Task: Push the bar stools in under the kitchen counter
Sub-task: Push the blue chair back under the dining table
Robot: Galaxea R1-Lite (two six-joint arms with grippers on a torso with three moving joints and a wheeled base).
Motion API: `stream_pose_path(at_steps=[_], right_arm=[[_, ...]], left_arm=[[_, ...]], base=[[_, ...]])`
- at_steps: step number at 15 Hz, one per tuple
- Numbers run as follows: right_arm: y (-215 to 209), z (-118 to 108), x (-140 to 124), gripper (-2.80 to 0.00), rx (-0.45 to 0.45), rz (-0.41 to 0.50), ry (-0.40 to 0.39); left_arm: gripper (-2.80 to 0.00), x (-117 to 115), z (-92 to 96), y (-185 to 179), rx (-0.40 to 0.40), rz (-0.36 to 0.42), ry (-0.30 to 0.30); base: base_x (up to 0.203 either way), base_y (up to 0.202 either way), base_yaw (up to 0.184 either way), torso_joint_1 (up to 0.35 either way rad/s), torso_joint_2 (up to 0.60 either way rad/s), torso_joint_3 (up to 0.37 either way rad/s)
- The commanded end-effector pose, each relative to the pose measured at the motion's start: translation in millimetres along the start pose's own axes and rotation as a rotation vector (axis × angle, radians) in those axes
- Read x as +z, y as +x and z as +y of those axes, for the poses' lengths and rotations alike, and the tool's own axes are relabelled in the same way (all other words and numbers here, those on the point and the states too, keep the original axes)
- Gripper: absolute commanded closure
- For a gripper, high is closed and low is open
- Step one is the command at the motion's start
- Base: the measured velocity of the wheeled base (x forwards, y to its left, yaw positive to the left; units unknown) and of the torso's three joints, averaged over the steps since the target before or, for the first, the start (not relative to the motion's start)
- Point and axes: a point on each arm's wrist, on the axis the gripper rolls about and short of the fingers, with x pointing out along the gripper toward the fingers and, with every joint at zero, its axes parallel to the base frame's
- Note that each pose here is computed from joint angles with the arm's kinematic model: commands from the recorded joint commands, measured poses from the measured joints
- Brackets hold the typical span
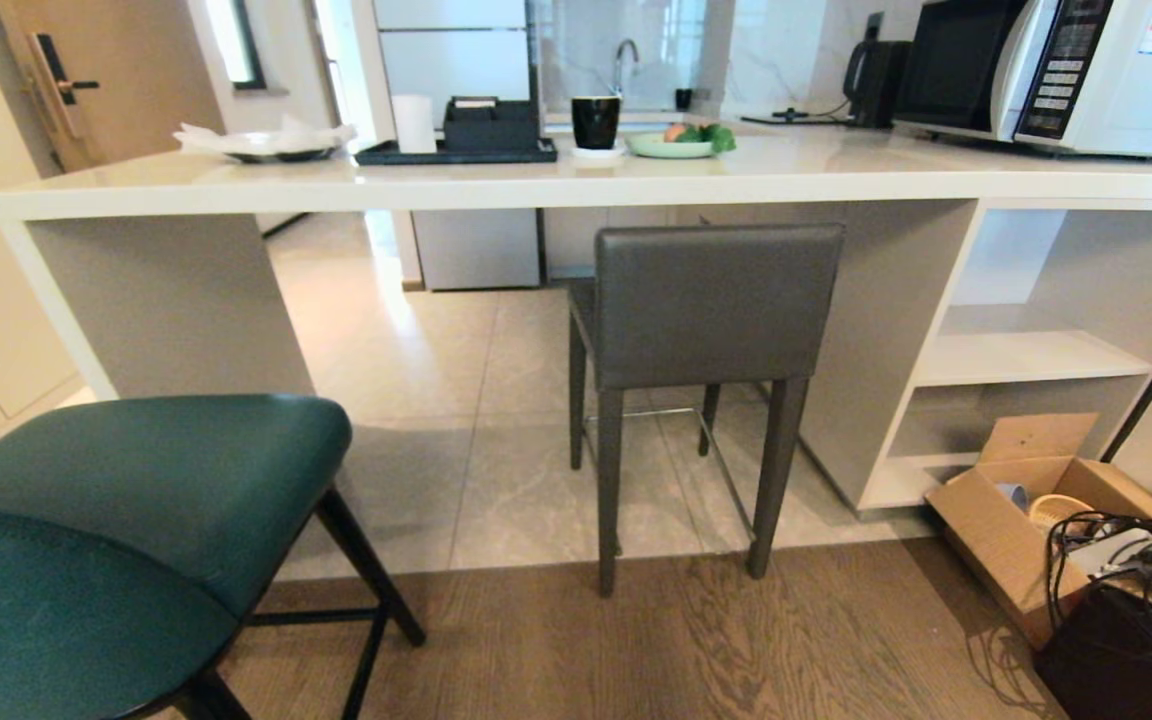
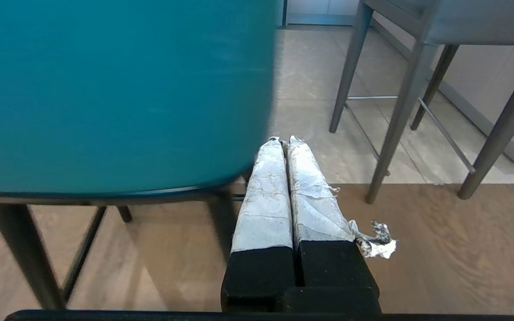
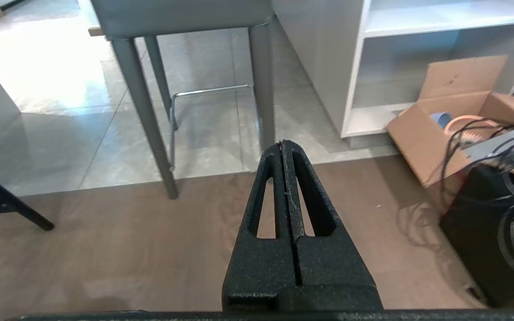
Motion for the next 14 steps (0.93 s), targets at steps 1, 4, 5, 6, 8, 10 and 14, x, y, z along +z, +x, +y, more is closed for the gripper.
stream_pose_path(at_steps=[1,4,5,6,8,10,14], right_arm=[[0.2,0.0,-0.5,0.0,0.0,0.004,0.0],[0.2,0.0,-0.3,0.0,0.0,0.002,0.0],[0.2,0.0,-0.4,0.0,0.0,0.003,0.0],[0.2,0.0,-0.3,0.0,0.0,0.002,0.0],[0.2,0.0,-0.5,0.0,0.0,0.004,0.0],[0.2,0.0,-0.3,0.0,0.0,0.002,0.0],[0.2,0.0,-0.3,0.0,0.0,0.002,0.0]], left_arm=[[0.0,0.1,0.0,0.1,0.0,0.001,-0.001],[0.0,0.1,0.0,0.1,0.0,0.001,-0.001],[0.0,0.1,0.0,0.1,0.0,0.001,-0.001],[0.0,0.1,0.0,0.1,0.0,0.001,-0.001],[0.0,0.1,0.0,0.1,0.0,0.001,-0.001],[0.0,0.1,0.0,0.1,0.0,0.001,-0.001],[0.0,0.1,0.0,0.1,0.0,0.001,-0.001]], base=[[0.0,0.194,-0.001,0.002,0.0,0.007],[0.0,0.197,-0.004,0.002,0.0,0.001],[0.0,0.197,0.0,-0.002,0.0,0.002],[0.0,0.193,-0.003,0.002,0.01,0.003],[0.0,0.196,-0.001,-0.002,0.0,0.002],[0.0,0.197,-0.002,-0.002,0.0,0.004],[0.0,0.199,0.0,0.001,0.0,0.004]])
